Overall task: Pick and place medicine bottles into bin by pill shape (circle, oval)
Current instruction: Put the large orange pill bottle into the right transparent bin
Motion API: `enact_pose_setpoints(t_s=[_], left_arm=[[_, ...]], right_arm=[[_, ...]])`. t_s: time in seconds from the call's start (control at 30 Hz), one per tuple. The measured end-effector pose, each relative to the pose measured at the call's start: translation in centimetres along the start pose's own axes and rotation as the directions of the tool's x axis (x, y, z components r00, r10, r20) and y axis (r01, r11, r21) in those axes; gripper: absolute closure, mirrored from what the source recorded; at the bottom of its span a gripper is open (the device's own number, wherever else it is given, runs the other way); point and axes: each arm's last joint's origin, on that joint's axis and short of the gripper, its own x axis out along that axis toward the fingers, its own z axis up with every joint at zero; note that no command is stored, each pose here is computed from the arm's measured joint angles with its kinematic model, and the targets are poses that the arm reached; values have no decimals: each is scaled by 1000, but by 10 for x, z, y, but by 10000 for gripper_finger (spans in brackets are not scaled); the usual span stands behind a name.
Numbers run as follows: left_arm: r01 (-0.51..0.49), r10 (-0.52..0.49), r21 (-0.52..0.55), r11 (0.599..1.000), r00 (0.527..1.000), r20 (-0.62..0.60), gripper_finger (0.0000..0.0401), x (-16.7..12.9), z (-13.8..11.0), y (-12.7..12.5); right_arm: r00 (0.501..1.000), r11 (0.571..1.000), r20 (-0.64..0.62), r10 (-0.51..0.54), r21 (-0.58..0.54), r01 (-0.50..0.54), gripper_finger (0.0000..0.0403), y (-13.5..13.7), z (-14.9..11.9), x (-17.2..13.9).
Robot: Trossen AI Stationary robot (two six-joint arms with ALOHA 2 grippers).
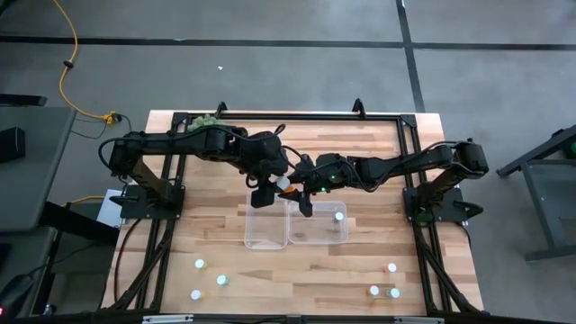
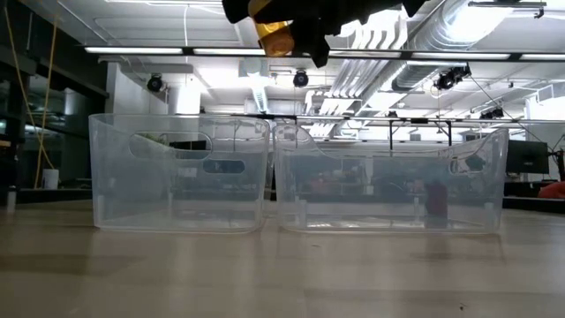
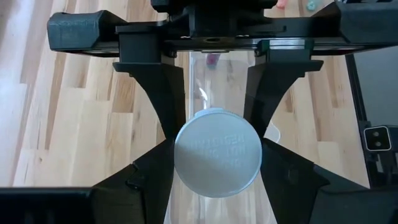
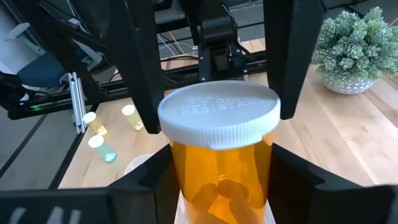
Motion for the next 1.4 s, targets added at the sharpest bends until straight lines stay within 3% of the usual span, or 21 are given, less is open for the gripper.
enact_pose_setpoints(t_s=[0.87, 1.4], left_arm=[[-2, 1, 27, 1000, 1000, 14, 203, 0, 1, 0], [-2, -2, 60, 998, 998, 63, 164, 1, 6, 0]], right_arm=[[1000, 1000, 1, 1, -10, -1, 234, 0, 0, 0], [1000, 1000, 4, 3, -6, -3, 234, 0, 1, 0]])
